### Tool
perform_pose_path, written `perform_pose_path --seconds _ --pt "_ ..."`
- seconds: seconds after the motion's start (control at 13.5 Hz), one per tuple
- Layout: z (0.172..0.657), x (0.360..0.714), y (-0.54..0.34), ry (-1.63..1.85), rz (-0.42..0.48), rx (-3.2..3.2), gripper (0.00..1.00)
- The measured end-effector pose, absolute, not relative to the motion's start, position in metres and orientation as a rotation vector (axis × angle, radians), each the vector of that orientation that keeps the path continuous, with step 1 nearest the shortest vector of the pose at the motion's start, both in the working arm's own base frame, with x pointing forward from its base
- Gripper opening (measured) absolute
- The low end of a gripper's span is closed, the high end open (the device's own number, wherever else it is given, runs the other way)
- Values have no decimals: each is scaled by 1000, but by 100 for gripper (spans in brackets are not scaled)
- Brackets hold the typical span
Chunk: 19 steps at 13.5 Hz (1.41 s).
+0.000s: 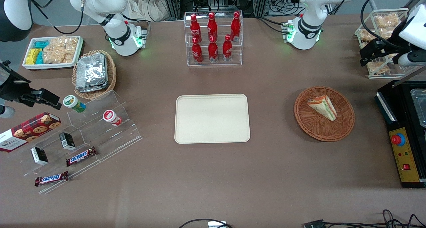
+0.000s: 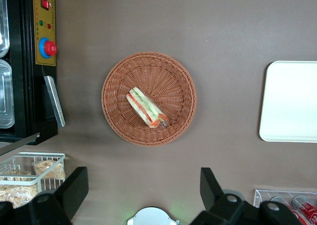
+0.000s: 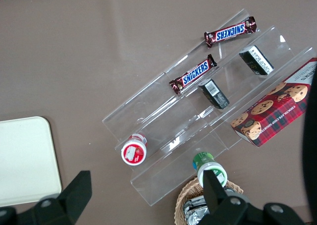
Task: Place sandwich from basket to tray
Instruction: 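Lower the open left gripper over the sandwich in the wicker basket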
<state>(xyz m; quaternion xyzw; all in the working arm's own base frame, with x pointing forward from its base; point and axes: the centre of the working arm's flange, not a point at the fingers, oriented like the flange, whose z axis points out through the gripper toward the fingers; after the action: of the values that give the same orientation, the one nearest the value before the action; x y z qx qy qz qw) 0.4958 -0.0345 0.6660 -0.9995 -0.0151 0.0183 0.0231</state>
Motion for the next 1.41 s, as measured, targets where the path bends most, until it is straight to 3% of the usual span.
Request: perform_pose_path --seconds 0.37,0.74,1.41 --pt "667 496 -34 -34 57 -3095 100" --pt "641 495 -28 -113 166 -3083 100" --pt "470 477 19 -431 66 -3082 100"
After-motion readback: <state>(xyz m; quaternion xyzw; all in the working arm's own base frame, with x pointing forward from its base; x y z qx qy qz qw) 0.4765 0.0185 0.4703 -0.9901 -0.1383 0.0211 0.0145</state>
